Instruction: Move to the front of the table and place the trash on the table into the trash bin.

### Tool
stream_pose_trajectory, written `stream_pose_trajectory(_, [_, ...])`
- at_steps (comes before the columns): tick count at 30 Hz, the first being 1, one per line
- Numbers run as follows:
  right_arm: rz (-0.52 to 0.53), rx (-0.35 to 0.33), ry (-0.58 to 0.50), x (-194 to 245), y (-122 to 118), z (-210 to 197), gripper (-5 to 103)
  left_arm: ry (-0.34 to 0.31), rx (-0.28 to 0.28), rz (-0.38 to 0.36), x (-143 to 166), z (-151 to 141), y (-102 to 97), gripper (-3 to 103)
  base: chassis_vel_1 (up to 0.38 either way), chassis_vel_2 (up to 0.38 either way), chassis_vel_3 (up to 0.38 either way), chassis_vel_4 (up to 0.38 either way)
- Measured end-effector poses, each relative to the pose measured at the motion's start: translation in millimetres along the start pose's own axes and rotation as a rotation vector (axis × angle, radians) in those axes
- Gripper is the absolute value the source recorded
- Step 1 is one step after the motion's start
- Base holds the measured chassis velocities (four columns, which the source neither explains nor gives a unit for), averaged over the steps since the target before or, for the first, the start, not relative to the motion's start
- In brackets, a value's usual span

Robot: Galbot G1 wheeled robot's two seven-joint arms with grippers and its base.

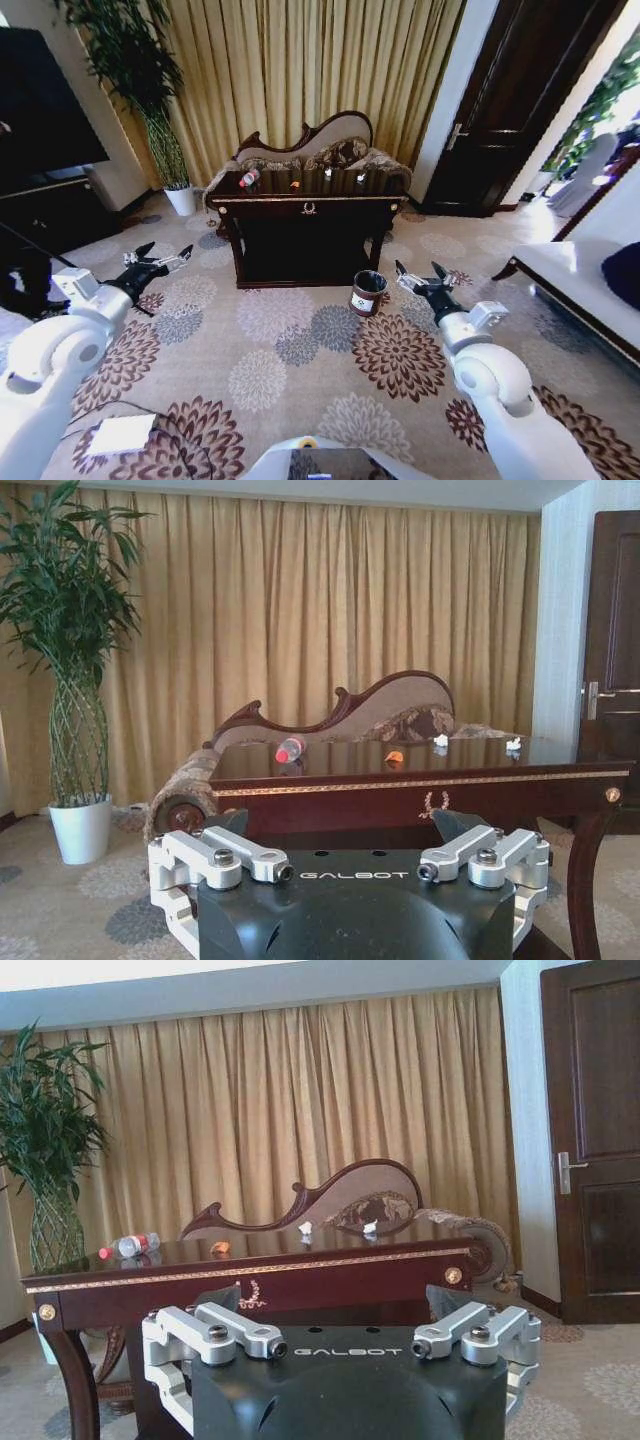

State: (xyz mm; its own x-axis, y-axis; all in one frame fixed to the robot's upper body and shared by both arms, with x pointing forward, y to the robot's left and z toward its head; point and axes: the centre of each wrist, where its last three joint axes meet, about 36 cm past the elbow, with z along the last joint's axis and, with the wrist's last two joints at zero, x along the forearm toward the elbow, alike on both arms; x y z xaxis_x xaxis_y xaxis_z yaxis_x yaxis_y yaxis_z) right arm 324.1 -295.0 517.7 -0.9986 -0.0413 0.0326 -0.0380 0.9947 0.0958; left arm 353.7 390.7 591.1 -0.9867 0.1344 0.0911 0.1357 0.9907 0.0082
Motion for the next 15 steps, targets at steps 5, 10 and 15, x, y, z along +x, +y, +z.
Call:
stream_pose_trajectory(5, [-0.007,-0.003,0.000,-0.8,1.2,3.9,100,0.001,0.003,0.000,0.5,1.8,-0.3,100,0.000,0.000,0.000,0.000])
stream_pose_trajectory(10, [-0.009,-0.006,0.000,-1.3,2.1,5.9,100,-0.003,0.001,0.001,-0.1,1.3,0.2,100,0.000,0.000,0.000,0.000])
stream_pose_trajectory(15, [-0.012,-0.005,0.001,-1.6,2.3,8.5,100,-0.012,0.002,0.004,-1.6,3.8,-0.3,100,-0.108,0.091,0.096,-0.094])
